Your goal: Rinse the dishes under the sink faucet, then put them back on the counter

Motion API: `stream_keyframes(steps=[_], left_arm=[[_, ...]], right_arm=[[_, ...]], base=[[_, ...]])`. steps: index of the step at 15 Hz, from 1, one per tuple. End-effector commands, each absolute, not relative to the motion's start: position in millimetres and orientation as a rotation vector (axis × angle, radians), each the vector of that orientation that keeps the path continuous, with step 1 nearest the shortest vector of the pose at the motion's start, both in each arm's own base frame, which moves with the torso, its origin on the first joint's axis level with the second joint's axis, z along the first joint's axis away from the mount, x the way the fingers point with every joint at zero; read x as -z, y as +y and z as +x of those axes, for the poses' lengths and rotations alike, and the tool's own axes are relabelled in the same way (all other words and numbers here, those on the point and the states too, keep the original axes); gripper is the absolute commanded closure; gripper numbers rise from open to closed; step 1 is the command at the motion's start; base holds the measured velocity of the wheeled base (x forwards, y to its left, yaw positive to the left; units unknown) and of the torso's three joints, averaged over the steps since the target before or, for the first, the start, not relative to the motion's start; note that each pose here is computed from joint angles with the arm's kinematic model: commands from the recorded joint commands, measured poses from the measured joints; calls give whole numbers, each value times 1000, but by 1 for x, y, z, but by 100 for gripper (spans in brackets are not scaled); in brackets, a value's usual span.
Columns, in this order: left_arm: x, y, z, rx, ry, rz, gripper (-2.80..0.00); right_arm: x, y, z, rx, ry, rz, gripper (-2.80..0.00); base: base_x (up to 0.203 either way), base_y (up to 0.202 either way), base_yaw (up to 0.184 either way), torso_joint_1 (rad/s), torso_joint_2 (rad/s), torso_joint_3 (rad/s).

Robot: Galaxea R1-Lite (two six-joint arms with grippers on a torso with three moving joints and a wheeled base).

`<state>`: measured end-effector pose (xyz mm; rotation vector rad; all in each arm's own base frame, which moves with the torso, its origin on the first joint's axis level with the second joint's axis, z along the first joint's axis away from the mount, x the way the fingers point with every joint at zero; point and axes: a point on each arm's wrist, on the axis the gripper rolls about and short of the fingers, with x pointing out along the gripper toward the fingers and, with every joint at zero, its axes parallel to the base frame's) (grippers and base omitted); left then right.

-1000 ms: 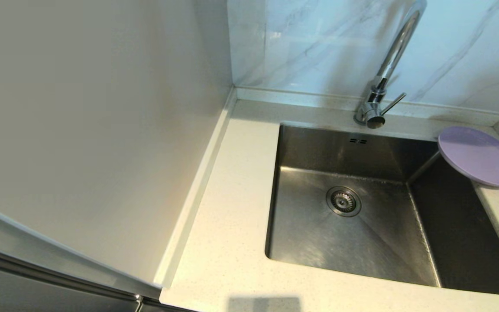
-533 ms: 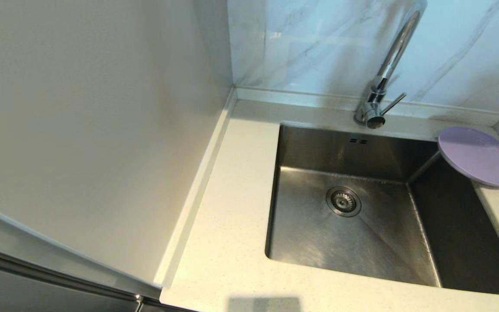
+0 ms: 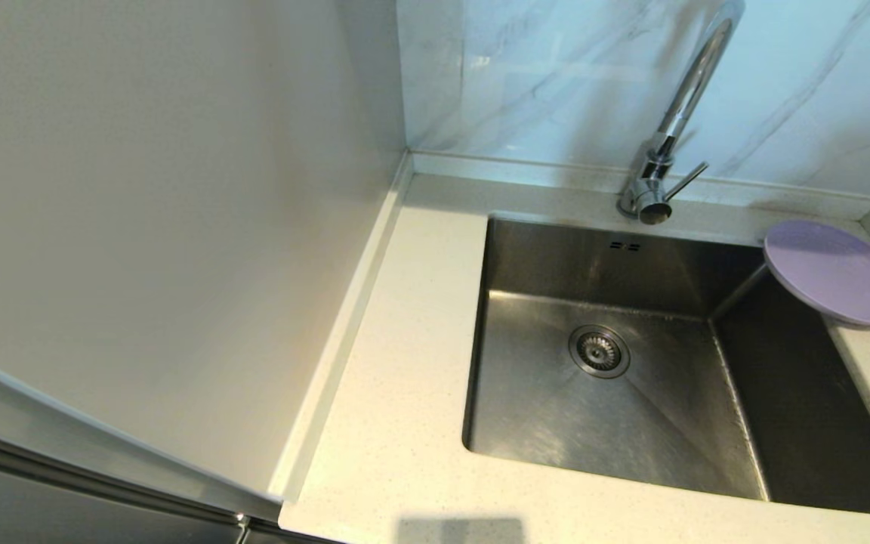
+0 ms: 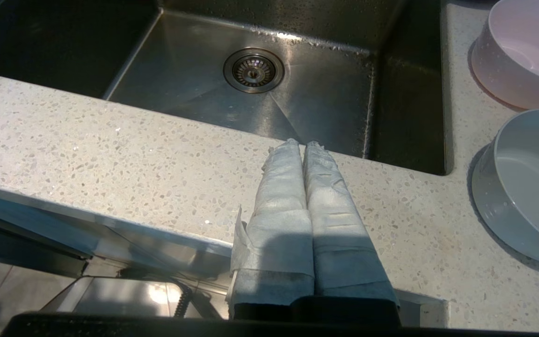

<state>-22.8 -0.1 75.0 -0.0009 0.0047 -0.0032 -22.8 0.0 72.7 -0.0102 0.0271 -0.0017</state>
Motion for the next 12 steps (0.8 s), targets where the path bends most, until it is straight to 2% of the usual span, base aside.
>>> stream_keyframes(steps=[1,12], left_arm=[[-75,0,-23,3,5,-2,0],[-75,0,-23,3,5,-2,0]], right_arm=[[-70,0,-22,0,40,-11,0],[-70,0,-22,1,40,-11,0]], base=[[0,0,0,0,0,0],[0,0,0,0,0,0]])
